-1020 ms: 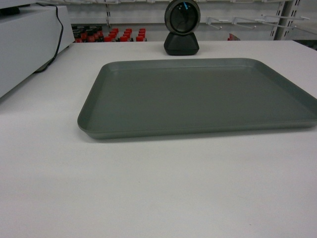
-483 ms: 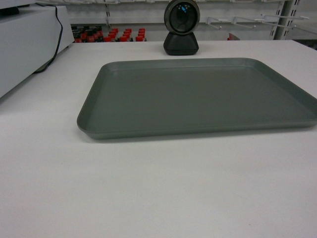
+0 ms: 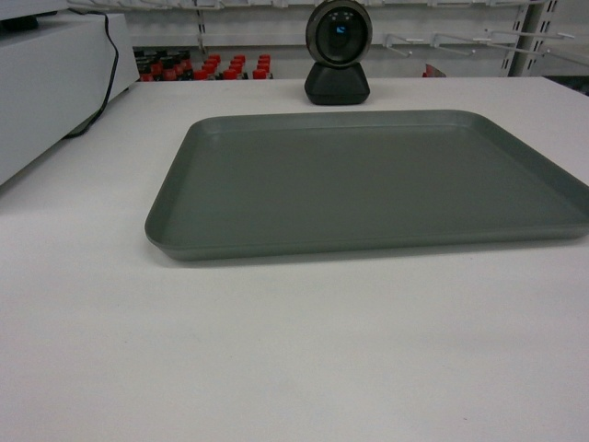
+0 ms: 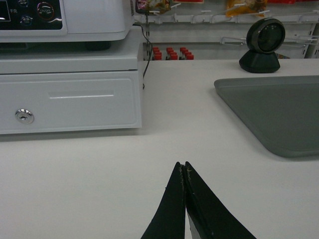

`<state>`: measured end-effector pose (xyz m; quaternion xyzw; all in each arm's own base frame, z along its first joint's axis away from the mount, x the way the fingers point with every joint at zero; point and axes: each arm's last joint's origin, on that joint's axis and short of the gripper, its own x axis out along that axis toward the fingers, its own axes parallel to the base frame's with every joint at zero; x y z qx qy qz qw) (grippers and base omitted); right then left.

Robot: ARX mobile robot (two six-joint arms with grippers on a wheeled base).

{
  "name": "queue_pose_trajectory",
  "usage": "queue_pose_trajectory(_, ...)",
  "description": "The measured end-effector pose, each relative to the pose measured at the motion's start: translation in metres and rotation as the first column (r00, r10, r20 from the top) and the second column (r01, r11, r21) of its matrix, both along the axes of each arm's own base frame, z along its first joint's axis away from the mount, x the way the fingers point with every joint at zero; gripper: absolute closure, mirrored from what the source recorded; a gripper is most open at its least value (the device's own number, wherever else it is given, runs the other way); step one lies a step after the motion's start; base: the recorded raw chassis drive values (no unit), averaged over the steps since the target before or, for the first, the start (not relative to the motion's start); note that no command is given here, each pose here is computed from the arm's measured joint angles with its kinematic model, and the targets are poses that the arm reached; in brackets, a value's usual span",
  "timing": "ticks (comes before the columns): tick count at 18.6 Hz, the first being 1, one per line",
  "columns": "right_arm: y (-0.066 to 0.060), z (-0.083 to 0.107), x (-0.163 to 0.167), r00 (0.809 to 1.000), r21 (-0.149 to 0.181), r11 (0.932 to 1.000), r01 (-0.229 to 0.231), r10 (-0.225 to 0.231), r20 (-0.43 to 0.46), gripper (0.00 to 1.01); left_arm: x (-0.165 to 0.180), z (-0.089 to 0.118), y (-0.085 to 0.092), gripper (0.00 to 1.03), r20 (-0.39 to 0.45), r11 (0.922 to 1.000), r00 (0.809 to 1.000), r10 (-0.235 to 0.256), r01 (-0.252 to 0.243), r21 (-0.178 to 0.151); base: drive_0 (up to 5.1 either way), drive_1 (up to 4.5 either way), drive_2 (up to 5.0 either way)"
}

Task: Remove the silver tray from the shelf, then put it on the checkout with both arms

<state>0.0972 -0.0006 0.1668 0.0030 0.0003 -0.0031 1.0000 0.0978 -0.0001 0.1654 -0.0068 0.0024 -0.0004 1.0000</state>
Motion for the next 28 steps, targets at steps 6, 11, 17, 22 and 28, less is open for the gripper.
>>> queue_pose_trajectory(6,0.0,0.0006,-0.0001,1.0,0.0,1.0,-0.001,0.001,0.007,0.99,0.0,0.0,0.0,1.01,0.0,1.0,1.0,0.0,0.0,0.0,0.0,0.0,0.0)
queue_pose_trajectory(11,0.0,0.0006,-0.0001,1.0,-0.001,1.0,-0.001,0.001,0.006,0.54,0.0,0.0,0.0,0.64,0.0,1.0,1.0,0.0,0.0,0.0,0.0,0.0,0.0)
queue_pose_trajectory(17,0.0,0.0006,-0.0001,1.0,0.0,1.0,0.0,0.0,0.007,0.03,0.0,0.0,0.0,0.05,0.0,1.0,1.0,0.0,0.0,0.0,0.0,0.0,0.0)
queue_pose_trajectory(22,0.0,0.0006,-0.0001,1.0,0.0,1.0,0.0,0.0,0.006,0.03,0.0,0.0,0.0,0.05,0.0,1.0,1.0,0.0,0.0,0.0,0.0,0.0,0.0)
queue_pose_trajectory(28,0.0,0.0004,-0.0001,1.0,-0.001,1.0,0.0,0.0,0.004,0.03,0.0,-0.0001,0.0,0.05,-0.002,1.0,1.0,0.0,0.0,0.0,0.0,-1.4,1.3)
